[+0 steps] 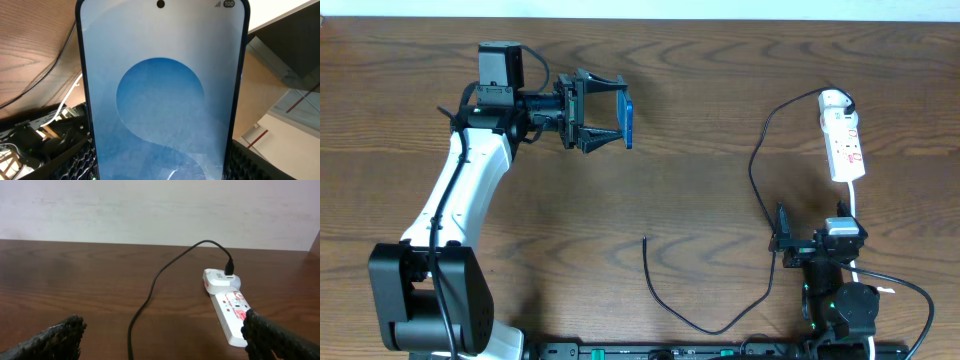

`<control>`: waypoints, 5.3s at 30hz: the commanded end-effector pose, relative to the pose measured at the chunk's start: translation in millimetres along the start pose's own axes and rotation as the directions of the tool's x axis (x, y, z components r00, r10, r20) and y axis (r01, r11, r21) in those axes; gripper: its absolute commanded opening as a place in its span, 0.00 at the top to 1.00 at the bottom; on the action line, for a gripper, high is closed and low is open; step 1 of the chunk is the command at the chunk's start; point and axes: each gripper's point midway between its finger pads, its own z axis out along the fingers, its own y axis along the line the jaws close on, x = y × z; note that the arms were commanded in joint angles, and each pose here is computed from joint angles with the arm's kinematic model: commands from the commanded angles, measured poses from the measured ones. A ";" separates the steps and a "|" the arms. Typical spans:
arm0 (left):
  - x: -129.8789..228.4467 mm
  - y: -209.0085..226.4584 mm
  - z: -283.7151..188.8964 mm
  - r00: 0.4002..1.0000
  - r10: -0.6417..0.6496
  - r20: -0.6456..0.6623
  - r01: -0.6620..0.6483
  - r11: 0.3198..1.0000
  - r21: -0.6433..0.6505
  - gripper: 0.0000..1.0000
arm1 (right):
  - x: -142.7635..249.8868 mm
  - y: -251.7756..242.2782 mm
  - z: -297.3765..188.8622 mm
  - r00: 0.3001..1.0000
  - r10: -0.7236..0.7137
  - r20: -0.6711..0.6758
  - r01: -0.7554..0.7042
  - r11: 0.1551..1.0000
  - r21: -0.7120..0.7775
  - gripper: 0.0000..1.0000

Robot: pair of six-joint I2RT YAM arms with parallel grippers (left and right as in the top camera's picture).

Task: Plug charger to phone and switch on socket
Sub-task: 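Hold the phone upright in the left gripper above the table, then move the right gripper toward the phone's edge held by the left gripper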

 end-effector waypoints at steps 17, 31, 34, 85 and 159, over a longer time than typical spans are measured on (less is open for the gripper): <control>18.1 -17.5 -6.0 0.997 0.060 -0.041 -0.059 0.998 0.026 0.93 | 0.2 -3.3 -0.3 1.000 -0.011 0.001 0.011 1.000 0.016 0.01; 18.1 -17.5 -5.9 0.997 0.067 -0.040 -0.066 0.997 0.026 0.93 | 0.2 -3.3 -0.3 1.000 -0.011 0.001 0.011 1.000 0.016 0.01; 18.0 -17.5 -6.0 0.997 0.067 -0.040 -0.066 0.997 0.026 0.93 | 0.2 -3.3 -0.3 1.000 -0.011 0.001 0.011 1.000 0.016 0.01; -5.1 -24.6 -6.9 0.982 0.163 0.099 -0.166 0.986 0.027 0.93 | 0.2 -3.2 -0.3 1.000 -0.011 0.001 0.011 1.000 0.016 0.01; -41.1 -63.3 -2.0 0.837 0.384 0.388 -0.425 0.905 0.021 0.93 | -191.7 140.5 23.2 0.929 0.122 -0.349 -0.356 0.549 -0.756 0.01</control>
